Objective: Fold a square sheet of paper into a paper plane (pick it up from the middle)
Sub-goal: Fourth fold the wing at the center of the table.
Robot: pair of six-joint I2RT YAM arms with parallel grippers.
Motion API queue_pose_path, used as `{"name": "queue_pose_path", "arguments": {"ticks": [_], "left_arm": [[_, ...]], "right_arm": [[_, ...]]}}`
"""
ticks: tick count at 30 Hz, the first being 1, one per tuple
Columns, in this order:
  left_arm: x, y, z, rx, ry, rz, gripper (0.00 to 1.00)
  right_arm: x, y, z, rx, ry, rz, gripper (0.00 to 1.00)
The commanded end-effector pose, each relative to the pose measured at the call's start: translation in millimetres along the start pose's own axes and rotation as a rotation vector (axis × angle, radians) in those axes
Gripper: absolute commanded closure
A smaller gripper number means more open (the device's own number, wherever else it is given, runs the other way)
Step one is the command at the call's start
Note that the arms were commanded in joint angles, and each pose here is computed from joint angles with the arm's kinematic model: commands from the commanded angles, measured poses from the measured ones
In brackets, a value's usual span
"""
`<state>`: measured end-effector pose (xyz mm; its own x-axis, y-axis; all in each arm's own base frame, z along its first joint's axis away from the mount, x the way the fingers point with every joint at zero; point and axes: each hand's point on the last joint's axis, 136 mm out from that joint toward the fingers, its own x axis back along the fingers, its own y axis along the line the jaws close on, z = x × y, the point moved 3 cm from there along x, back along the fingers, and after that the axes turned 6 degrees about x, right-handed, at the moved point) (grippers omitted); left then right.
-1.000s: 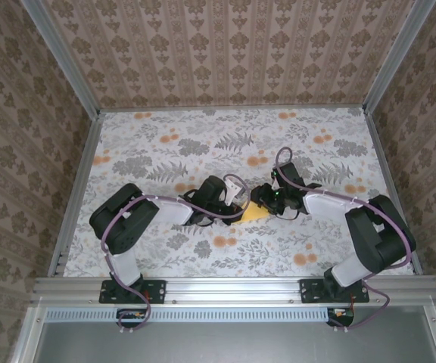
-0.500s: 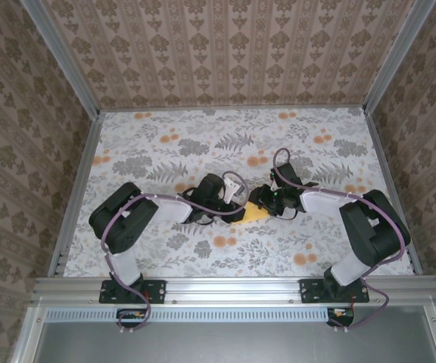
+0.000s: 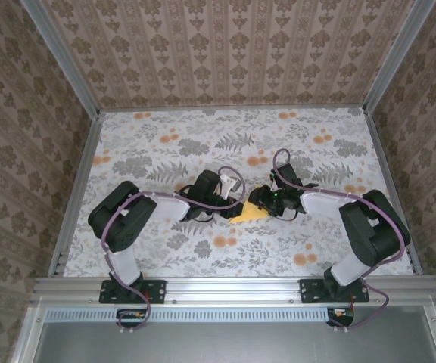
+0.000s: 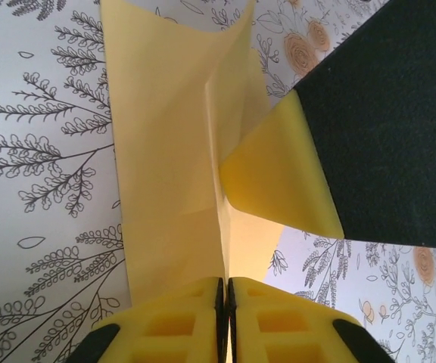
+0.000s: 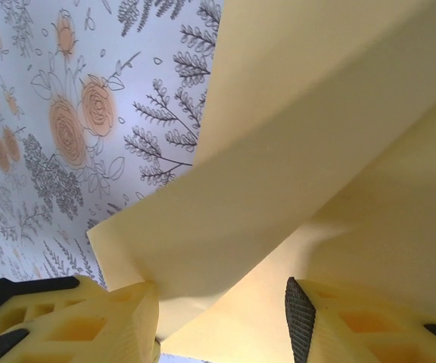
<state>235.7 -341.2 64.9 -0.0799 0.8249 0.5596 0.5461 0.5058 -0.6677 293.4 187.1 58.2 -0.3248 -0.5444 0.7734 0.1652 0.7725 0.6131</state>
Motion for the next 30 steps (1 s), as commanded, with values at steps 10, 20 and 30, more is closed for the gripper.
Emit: {"name": "queue_pose_path", "arguments": {"ticks": [10, 20, 30], "left_arm": [[-5.3, -3.3, -0.4, 0.034, 0.019, 0.023, 0.86], [22.0, -0.2, -18.5, 0.127, -0.067, -0.044, 0.68], [34.1, 1.3, -22.2, 0.253, -0.098, -0.073, 0.7]], "right_arm": [[0.2, -11.5, 4.3, 0.0, -0.001, 0.057, 0.5], [-0.9, -34.7, 10.9, -0.026, 0.045, 0.209, 0.52], [-7.8, -47.6, 19.2, -0.006, 0.152, 0.302, 0.49]]}}
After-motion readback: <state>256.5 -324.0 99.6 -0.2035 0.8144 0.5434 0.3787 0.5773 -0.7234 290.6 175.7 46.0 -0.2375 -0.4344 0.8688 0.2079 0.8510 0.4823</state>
